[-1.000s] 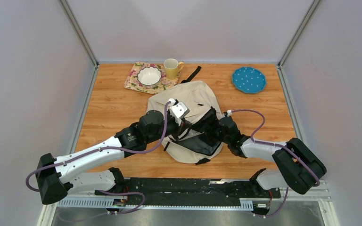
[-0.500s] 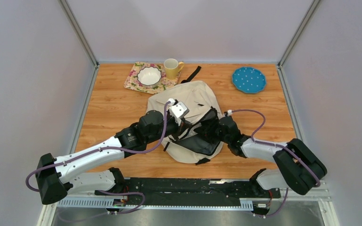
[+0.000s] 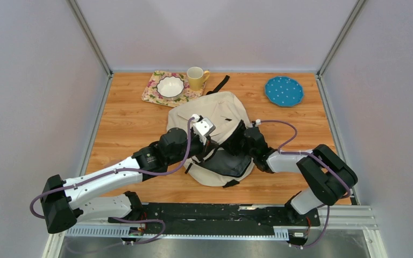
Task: Pack the student bag
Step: Place the book in the student bag, then adjust the student bag at the center of the board.
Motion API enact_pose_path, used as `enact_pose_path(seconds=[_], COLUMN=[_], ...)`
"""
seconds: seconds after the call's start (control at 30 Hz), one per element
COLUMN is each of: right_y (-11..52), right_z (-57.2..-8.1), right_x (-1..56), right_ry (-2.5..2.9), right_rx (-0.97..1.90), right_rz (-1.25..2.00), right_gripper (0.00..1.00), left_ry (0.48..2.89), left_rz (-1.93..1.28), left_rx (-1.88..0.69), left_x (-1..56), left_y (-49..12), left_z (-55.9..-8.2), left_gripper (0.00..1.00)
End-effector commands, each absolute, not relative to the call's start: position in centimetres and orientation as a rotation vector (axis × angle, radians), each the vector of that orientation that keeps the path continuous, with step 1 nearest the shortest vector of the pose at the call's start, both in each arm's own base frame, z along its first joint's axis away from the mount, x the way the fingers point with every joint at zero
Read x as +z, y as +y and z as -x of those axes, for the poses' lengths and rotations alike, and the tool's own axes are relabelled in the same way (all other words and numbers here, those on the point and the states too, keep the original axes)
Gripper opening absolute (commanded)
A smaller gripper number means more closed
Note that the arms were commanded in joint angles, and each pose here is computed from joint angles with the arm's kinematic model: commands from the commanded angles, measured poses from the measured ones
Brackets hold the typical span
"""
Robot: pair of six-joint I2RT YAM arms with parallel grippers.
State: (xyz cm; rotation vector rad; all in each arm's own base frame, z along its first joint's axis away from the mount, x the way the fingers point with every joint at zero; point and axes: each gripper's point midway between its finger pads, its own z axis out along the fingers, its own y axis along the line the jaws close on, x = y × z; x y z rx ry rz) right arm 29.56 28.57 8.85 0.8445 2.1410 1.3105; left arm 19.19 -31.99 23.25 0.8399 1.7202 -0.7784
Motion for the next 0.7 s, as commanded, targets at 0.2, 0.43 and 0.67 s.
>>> enact_pose_path(seconds=[0.2, 0.43, 0.67], right_y=[22.7, 14.2, 10.2], right_z=[-25.6, -19.3, -16.8], right_x=[12.6, 10.7, 9.9], right_ry=[2.13, 2.195, 2.135], right_rx=[0.992, 0.676, 0.623], right_rz=[-0.573, -0.571, -0.695], right_gripper=[0.64, 0.64, 0.7], left_ry=[1.724, 1.81, 1.894], left_rz=[-0.814, -0.862, -0.88], left_rx=[-0.854, -0.808, -0.843], left_x=[22.8, 19.9, 18.8], left_y=[-32.0, -31.1, -30.5], left_z=[-18.1, -17.6, -16.2], left_gripper=[0.0, 0.08, 0.49])
